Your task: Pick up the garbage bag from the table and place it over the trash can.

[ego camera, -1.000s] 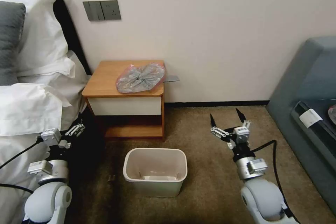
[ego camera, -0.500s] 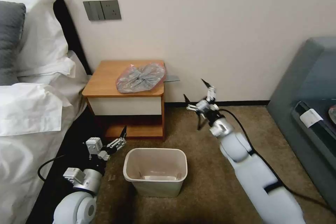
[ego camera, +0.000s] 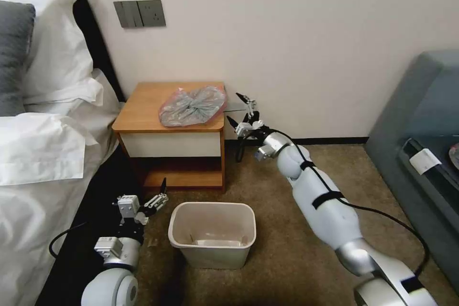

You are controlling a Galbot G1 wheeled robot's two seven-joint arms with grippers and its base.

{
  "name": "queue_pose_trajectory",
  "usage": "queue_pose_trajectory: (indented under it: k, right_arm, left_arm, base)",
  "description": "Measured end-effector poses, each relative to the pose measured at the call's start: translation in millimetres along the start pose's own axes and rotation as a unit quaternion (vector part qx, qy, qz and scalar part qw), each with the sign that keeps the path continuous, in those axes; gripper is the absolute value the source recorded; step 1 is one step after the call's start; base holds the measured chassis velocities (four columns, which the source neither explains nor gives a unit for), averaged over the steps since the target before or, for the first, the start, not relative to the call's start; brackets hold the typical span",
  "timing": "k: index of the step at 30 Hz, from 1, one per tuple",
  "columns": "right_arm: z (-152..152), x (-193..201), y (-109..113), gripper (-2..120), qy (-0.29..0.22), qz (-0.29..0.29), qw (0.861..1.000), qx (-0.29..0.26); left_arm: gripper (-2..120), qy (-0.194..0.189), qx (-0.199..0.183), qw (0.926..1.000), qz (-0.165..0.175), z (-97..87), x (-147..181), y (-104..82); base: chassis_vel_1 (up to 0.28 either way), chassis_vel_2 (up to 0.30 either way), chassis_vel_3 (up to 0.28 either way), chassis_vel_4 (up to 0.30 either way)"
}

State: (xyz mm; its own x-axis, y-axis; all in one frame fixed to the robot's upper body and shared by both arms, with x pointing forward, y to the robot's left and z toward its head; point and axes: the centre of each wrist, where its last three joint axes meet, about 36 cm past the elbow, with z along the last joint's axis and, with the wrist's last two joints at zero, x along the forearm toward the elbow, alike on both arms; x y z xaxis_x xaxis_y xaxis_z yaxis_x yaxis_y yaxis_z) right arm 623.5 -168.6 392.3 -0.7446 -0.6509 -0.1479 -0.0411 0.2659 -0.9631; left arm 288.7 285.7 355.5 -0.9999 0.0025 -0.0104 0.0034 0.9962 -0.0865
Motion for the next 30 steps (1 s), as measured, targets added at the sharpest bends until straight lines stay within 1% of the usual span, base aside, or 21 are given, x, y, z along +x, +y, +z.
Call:
queue_pose_trajectory:
  k: [2, 4, 10, 12, 13, 15, 16, 19, 20, 23, 24, 27, 28, 29, 30]
  right_arm:
    - [2.0, -1.3, -0.3, 100, 0.002, -0.004, 1.000, 0.003]
    - [10.3, -6.3, -2.0, 100, 0.010, -0.014, 1.000, 0.011]
    - [14.8, -14.6, 2.7, 99, 0.018, -0.021, 1.000, 0.006]
    - [16.2, -16.8, 5.5, 91, 0.021, -0.024, 0.999, 0.004]
    - [16.2, -16.8, 5.5, 91, 0.021, -0.024, 0.999, 0.004]
    - [20.0, -15.9, 9.2, 80, 0.025, -0.028, 0.999, 0.000]
    - [20.0, -15.9, 9.2, 80, 0.025, -0.028, 0.999, 0.000]
    - [24.6, -13.6, 12.0, 67, 0.029, -0.032, 0.999, -0.002]
    - [24.6, -13.6, 12.0, 67, 0.029, -0.032, 0.999, -0.002]
    - [26.2, -12.9, 11.8, 51, 0.031, -0.031, 0.999, -0.003]
    - [26.2, -12.9, 11.8, 51, 0.031, -0.031, 0.999, -0.003]
    - [28.3, -14.0, 11.6, 37, 0.035, -0.032, 0.999, -0.004]
    - [28.3, -14.0, 11.6, 37, 0.035, -0.032, 0.999, -0.004]
    - [28.6, -14.4, 11.9, 32, 0.036, -0.033, 0.999, -0.004]
    - [28.9, -14.9, 11.8, 30, 0.036, -0.033, 0.999, -0.005]
  left_arm:
    - [98, -0.002, -0.002, 1.0000, -0.002, -0.6, 0.0, 2.1]
    - [98, -0.006, -0.005, 0.9999, -0.009, -0.6, 1.1, 6.9]
    - [98, -0.009, -0.004, 0.9998, -0.014, 0.1, 2.5, 7.8]
    - [98, -0.010, -0.006, 0.9998, -0.016, 0.1, 2.6, 8.7]
    - [98, -0.010, -0.006, 0.9998, -0.016, 0.1, 2.6, 8.7]
    - [98, -0.011, -0.009, 0.9997, -0.019, -0.3, 3.1, 10.5]
    - [98, -0.011, -0.009, 0.9997, -0.019, -0.3, 3.1, 10.5]
    - [98, -0.011, -0.014, 0.9996, -0.020, 0.6, 6.1, 11.7]
    - [98, -0.011, -0.014, 0.9996, -0.020, 0.6, 6.1, 11.7]
    - [98, -0.012, -0.019, 0.9995, -0.020, 0.9, 7.2, 12.1]
    - [98, -0.012, -0.019, 0.9995, -0.020, 0.9, 7.2, 12.1]
    - [98, -0.011, -0.020, 0.9995, -0.020, 3.2, 6.7, 9.8]
    - [98, -0.011, -0.020, 0.9995, -0.020, 3.2, 6.7, 9.8]
    - [98, -0.011, -0.020, 0.9995, -0.020, 4.0, 6.8, 8.9]
    - [98, -0.011, -0.020, 0.9996, -0.019, 4.7, 7.0, 8.4]
  base:
    - [0.000, 0.000, 0.000, 0.000]
    - [0.000, 0.000, 0.000, 0.000]
    - [0.000, 0.000, 0.000, 0.000]
    - [0.000, 0.000, 0.000, 0.000]
    - [0.000, 0.000, 0.000, 0.000]
    - [0.000, 0.000, 0.000, 0.000]
    - [0.000, 0.000, 0.000, 0.000]
    - [0.000, 0.000, 0.000, 0.000]
    - [0.000, 0.000, 0.000, 0.000]
    - [0.000, 0.000, 0.000, 0.000]
    - [0.000, 0.000, 0.000, 0.000]
    - [0.000, 0.000, 0.000, 0.000]
    - [0.000, 0.000, 0.000, 0.000]
    - [0.000, 0.000, 0.000, 0.000]
    - [0.000, 0.000, 0.000, 0.000]
